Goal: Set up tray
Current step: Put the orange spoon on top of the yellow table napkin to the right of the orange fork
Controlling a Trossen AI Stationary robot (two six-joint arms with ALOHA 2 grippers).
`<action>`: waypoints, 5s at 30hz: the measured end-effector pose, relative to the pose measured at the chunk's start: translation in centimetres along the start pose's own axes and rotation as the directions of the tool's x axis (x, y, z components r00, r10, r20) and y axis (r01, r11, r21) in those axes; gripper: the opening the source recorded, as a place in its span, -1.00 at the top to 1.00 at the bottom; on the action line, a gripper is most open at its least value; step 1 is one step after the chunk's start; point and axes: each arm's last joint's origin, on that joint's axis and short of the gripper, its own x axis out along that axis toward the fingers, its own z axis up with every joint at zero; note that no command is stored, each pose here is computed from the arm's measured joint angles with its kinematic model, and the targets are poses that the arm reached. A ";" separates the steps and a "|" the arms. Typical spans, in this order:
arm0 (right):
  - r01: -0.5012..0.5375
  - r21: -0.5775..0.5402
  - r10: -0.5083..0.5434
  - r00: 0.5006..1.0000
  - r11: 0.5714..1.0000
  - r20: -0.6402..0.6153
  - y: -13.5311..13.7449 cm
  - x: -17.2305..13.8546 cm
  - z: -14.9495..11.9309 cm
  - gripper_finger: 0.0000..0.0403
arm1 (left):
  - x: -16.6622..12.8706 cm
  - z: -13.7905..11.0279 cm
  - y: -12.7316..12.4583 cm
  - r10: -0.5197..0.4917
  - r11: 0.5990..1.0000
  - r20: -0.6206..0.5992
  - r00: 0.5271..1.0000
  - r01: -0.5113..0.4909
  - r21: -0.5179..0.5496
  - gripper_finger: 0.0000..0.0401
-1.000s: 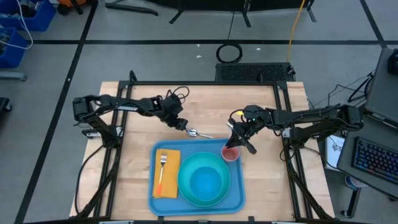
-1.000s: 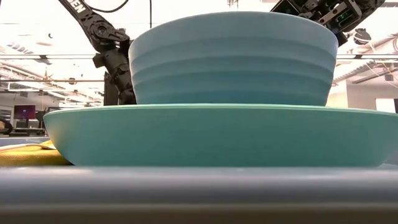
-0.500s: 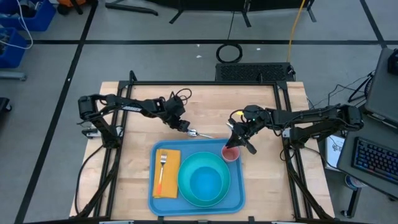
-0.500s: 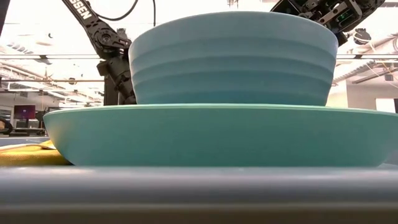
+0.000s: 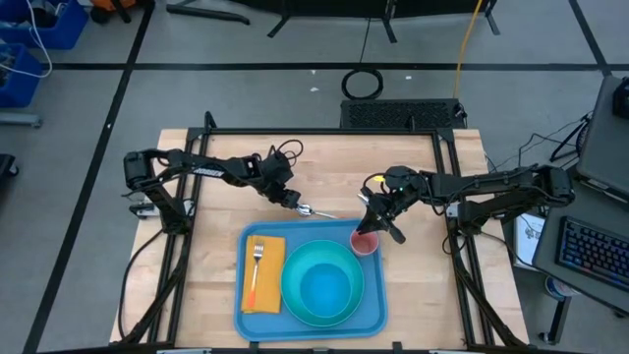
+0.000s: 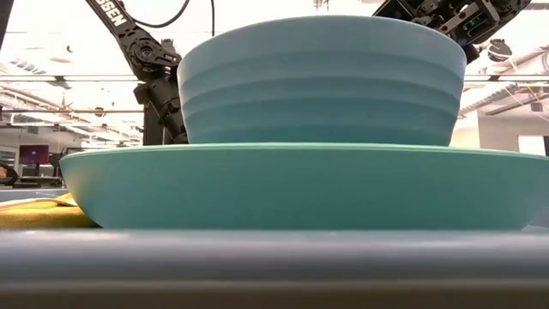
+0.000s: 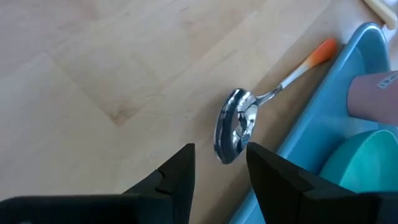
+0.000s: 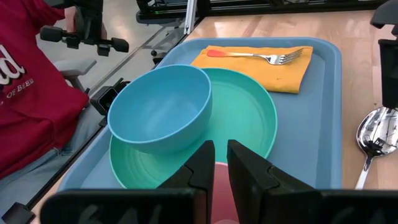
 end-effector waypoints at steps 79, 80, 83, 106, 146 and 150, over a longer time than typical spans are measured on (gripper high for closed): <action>0.028 -0.015 -0.028 1.000 0.999 -0.002 -0.1 0.0 0.0 0.83 | -0.8 0.6 -1.7 -0.052 0.972 0.146 0.988 0.016 0.232 0.98; 0.029 -0.015 -0.029 1.000 0.999 -0.003 -0.1 0.0 0.0 0.83 | -1.5 0.6 -1.9 -0.052 0.968 0.156 0.986 0.011 0.251 0.98; 0.030 -0.015 -0.030 1.000 0.999 -0.003 -0.1 0.0 0.0 0.83 | -3.5 0.1 -2.6 -0.051 0.958 0.173 0.984 -0.001 0.288 0.98; 0.102 0.134 -0.127 0.973 0.986 0.194 -0.4 -0.2 2.1 0.42 | -11.4 -5.3 -5.6 -0.165 0.873 0.070 0.984 0.112 0.475 0.98; -0.143 0.344 0.122 0.989 0.928 0.080 1.9 9.4 4.7 0.00 | -9.7 -9.2 -10.1 -0.193 0.789 -0.082 0.978 0.204 0.580 0.98; -0.145 0.346 0.122 0.989 0.927 0.085 1.8 9.8 5.2 0.00 | -9.7 -9.2 -10.1 -0.190 0.790 -0.082 0.978 0.202 0.579 0.98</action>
